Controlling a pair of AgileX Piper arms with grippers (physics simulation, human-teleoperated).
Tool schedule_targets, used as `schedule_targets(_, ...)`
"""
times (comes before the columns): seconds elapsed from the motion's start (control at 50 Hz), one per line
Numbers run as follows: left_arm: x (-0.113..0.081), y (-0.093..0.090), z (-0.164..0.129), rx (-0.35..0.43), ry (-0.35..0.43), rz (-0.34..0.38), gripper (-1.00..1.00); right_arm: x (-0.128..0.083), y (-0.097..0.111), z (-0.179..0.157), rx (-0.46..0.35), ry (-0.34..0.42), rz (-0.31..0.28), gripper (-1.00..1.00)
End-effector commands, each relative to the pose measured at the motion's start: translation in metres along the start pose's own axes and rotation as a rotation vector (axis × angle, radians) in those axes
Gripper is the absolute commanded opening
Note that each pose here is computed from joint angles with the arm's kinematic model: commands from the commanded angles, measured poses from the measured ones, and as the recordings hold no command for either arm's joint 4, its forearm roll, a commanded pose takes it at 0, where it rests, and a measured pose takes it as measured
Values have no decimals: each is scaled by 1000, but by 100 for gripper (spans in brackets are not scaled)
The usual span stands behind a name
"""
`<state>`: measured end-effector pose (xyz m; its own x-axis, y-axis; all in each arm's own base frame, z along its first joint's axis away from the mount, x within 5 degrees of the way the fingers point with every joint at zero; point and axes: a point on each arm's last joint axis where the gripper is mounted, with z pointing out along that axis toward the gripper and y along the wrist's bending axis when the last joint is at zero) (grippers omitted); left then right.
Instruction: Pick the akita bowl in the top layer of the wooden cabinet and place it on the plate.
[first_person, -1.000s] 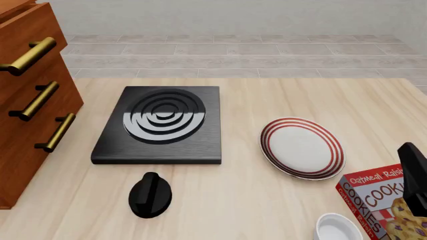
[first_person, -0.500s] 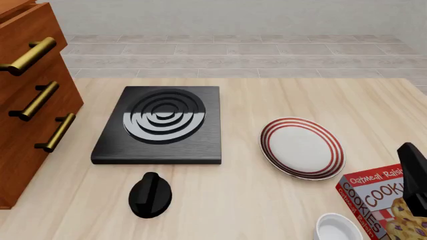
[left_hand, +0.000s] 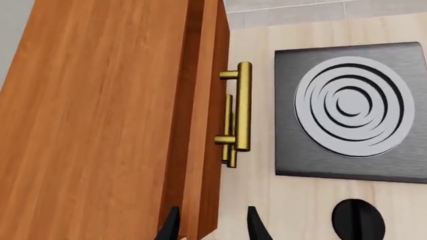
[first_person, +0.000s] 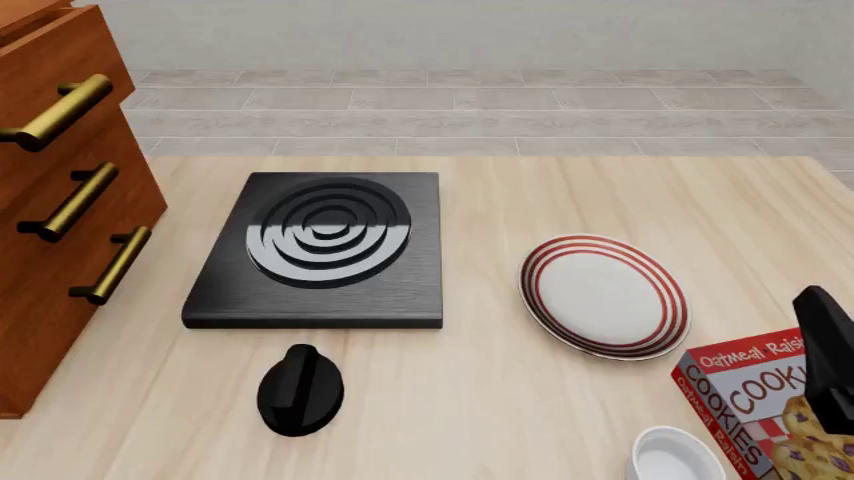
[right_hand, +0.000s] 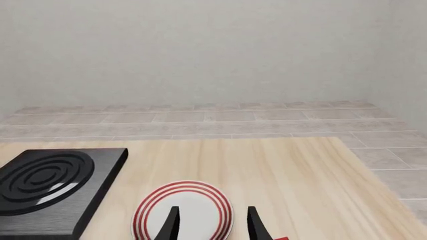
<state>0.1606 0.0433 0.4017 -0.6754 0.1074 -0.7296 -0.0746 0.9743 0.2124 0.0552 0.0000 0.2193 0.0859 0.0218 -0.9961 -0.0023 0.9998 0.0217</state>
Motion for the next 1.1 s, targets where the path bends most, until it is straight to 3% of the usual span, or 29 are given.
schedule_targets(0.02, 5, 0, 7, -2, 19, -12, 100, 0, 0, 0, -1, 1, -3, 100)
schedule_targets(0.64, 7, -5, 24, 41, 108, -31, 100, 0, 0, 0, -1, 3, 0, 100)
schedule_targets(0.86, -1, 0, 28, 39, 136, -7, 100, 0, 0, 0, -1, 1, 2, 100)
schedule_targets(1.1, 3, 2, 43, 45, 186, 11, 100, 0, 0, 0, 0, 1, 6, 100)
